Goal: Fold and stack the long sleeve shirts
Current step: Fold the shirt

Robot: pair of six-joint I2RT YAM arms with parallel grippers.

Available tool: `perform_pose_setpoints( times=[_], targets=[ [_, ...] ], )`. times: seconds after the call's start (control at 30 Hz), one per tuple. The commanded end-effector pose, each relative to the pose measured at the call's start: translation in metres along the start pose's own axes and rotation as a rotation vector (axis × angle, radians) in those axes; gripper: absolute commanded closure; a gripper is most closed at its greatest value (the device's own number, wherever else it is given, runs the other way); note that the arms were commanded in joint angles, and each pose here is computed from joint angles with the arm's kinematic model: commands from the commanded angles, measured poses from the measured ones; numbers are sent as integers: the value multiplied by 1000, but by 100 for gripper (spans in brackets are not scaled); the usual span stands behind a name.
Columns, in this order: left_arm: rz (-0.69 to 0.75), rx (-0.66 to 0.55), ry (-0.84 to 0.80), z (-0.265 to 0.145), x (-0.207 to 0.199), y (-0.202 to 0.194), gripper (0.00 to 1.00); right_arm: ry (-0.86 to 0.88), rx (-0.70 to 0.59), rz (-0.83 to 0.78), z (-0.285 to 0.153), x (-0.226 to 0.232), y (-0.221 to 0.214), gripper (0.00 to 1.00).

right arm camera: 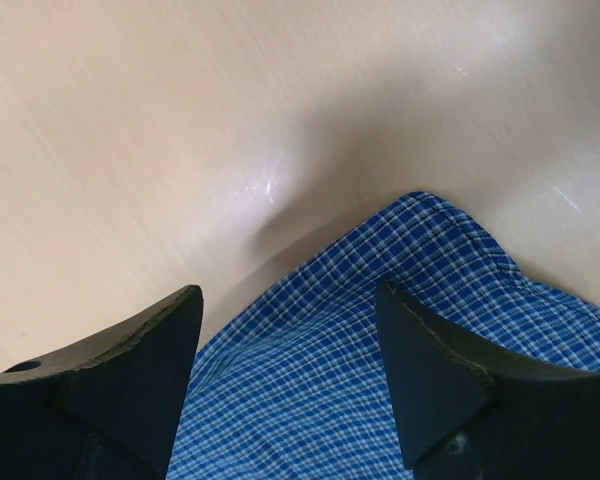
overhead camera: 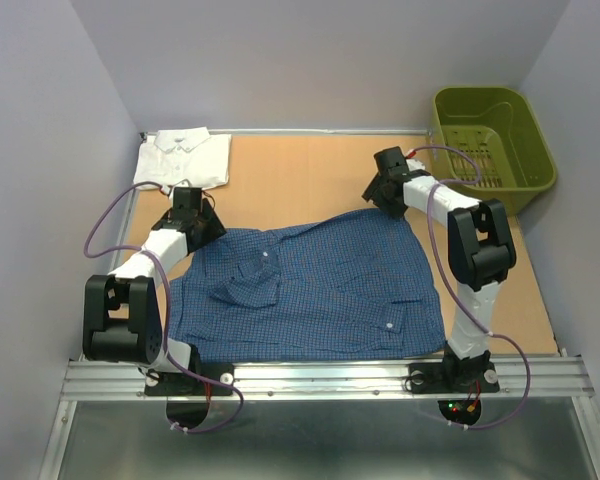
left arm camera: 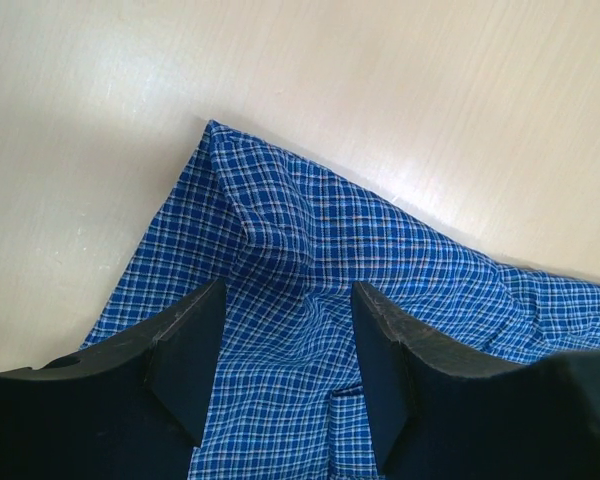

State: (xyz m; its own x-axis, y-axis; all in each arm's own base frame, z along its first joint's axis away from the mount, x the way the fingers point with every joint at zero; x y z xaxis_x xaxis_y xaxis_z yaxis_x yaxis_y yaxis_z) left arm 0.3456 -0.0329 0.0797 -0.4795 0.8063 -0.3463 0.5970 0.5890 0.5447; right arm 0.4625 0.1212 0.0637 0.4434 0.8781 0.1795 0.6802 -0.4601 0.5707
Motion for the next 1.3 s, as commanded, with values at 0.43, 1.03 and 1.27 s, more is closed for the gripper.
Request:
perform_pose_setpoints(
  times=[0.43,1.03,1.27],
  targets=[
    [1,-51,-17,-7,-1,11,36,-116,4,-30,31,-3,-18,35],
    [-21,-16,9,4,6,5,37,-81,23,-43,17,-2,-19,91],
    [-53,-12,19,11,10,10,40,-71,29,-52,12,-3,-20,92]
  ],
)
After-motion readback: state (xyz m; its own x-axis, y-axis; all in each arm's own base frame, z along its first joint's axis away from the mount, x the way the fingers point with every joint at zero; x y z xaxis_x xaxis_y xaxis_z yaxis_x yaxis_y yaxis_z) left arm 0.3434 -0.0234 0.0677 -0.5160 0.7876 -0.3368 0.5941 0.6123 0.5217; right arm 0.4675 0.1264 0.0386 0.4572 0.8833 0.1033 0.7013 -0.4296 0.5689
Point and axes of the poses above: each gripper's point midway between its finger pads, its own z axis out along the fingers, its own x axis along the line the jaws close on, y = z × x, the point moved 1 cm from there along -z, back along the fingers, and after that the axes turned 8 degrees about -z, right-handed, at the moved point
